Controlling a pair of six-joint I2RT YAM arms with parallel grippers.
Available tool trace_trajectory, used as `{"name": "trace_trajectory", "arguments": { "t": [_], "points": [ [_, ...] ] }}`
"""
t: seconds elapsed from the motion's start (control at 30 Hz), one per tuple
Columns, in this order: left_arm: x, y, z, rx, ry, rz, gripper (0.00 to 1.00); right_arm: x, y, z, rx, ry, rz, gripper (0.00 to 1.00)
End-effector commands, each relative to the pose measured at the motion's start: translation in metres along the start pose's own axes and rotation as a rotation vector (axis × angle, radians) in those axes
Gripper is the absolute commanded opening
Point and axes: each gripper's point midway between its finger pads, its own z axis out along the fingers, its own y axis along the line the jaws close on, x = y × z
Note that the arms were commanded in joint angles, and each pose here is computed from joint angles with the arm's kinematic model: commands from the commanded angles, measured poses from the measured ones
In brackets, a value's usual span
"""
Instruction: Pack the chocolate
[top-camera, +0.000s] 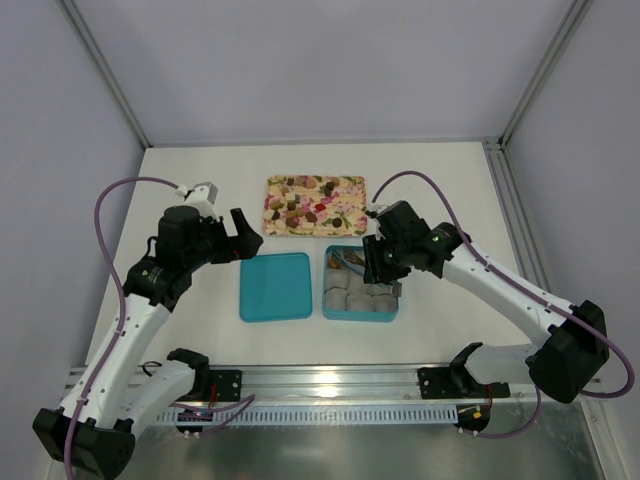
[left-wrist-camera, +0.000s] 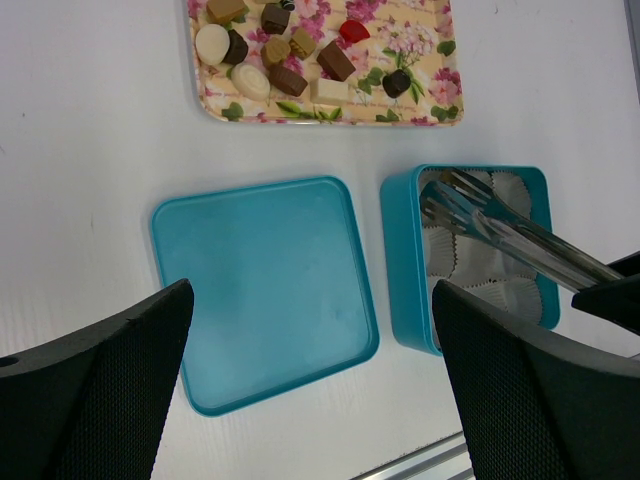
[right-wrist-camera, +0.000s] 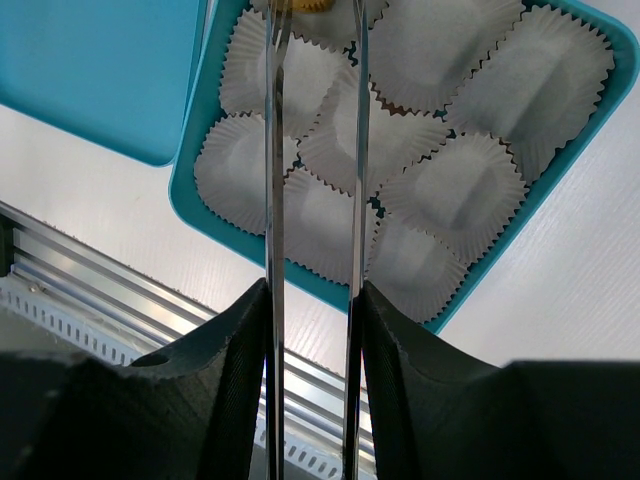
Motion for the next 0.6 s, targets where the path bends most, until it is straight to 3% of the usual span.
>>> {"name": "trace_trajectory", "arguments": {
  "t": [0.0,0.43,0.57],
  "points": [
    [-0.006,0.0,0.001,0.0,-0.022,0.007,1.0,-0.022,0.01,-0.011,-0.021,-0.08,-0.011,0.42],
    [-0.006,-0.001,0.001,0.007,-0.019,0.005,1.0,-0.057,0.022,-0.053,-0.03,-0.182,-0.041,0.42],
    [-0.006,-0.001,0.001,0.006,-0.021,0.005,1.0,-0.075,0.022,-0.04,-0.011,-0.183,-0.054,0.42]
  ]
}}
